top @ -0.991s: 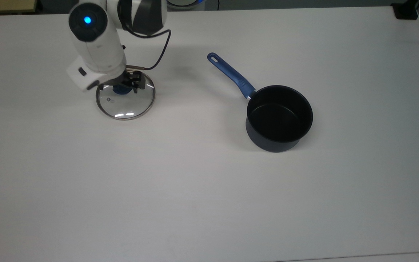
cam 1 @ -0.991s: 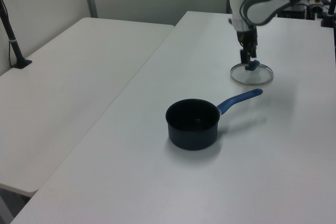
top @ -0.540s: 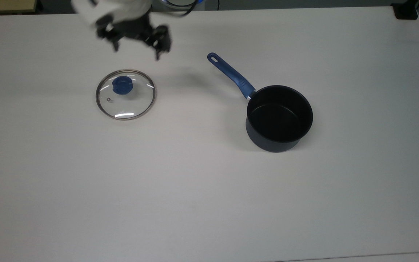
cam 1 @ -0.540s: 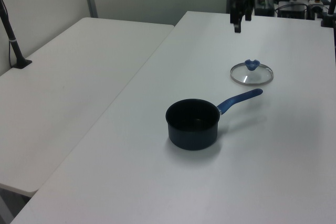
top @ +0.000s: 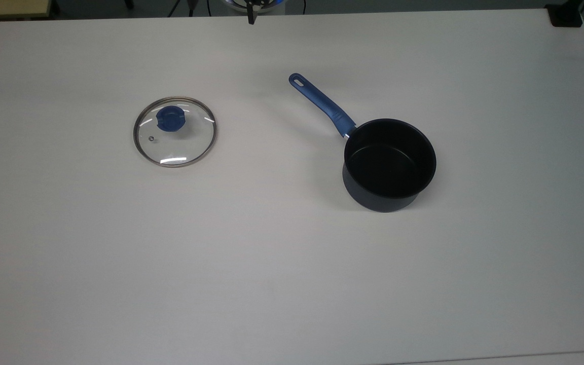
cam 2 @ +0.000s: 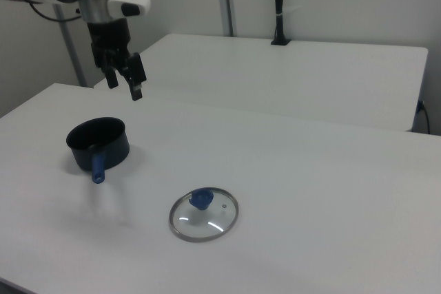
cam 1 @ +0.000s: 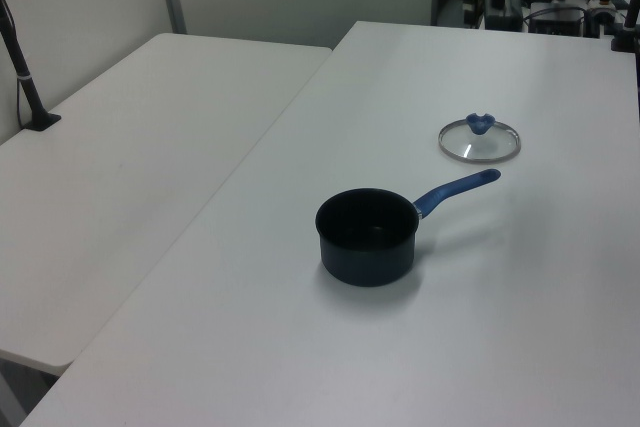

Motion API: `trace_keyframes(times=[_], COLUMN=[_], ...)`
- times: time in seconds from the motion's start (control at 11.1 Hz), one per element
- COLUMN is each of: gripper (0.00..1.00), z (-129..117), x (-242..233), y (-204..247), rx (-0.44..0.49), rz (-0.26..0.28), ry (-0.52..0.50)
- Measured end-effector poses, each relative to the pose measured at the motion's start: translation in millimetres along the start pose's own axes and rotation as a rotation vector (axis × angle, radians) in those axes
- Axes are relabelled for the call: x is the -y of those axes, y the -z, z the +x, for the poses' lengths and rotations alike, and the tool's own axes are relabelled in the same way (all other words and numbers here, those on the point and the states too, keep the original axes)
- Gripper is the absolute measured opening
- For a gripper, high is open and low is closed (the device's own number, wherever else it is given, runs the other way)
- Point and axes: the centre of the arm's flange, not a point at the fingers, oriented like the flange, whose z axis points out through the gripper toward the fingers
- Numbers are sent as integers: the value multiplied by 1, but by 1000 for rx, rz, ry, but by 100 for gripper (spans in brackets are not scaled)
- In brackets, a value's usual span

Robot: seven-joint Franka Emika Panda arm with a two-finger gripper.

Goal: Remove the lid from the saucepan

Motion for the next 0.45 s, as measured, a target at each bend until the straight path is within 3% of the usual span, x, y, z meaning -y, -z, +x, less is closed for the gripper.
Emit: trace_keyframes(times=[0.27,0.45], gripper=[100,100], z=[10,21], x=[-11,-37], y=[-6,-1], rx=[-30,-75], rz=[5,8], ry=[188,233])
